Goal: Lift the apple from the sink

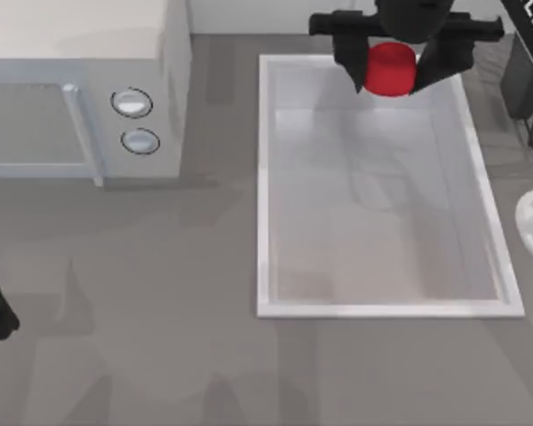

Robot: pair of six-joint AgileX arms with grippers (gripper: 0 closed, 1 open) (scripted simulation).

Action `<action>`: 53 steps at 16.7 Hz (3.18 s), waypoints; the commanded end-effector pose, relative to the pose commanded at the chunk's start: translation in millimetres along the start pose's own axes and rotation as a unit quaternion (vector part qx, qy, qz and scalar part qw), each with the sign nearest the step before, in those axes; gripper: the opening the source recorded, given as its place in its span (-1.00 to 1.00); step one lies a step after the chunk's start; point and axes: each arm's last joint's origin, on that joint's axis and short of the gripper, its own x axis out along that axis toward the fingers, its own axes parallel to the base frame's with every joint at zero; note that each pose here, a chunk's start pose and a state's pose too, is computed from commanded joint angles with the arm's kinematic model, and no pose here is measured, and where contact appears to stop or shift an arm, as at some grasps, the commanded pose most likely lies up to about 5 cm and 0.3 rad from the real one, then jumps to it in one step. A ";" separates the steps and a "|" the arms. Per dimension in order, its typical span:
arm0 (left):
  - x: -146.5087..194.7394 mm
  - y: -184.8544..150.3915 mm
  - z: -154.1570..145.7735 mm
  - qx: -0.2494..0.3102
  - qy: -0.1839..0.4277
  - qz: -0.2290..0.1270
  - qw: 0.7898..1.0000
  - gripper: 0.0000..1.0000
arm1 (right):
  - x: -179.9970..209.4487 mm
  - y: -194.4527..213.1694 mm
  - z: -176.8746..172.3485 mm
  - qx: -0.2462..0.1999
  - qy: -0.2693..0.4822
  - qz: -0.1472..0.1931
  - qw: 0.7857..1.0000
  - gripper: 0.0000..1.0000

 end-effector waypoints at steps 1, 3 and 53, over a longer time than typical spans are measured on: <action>0.0 0.0 0.0 0.000 0.000 0.000 1.000 1.00 | 0.0 0.0 0.0 0.000 0.000 0.000 1.000 -1.00; 0.0 0.0 0.0 0.000 0.000 0.000 1.000 1.00 | 0.0 0.0 0.0 0.000 0.000 0.000 1.000 -1.00; 0.0 0.0 0.0 0.000 0.000 0.000 1.000 1.00 | 114.0 -206.3 -164.1 0.002 0.024 -0.001 1.000 -0.85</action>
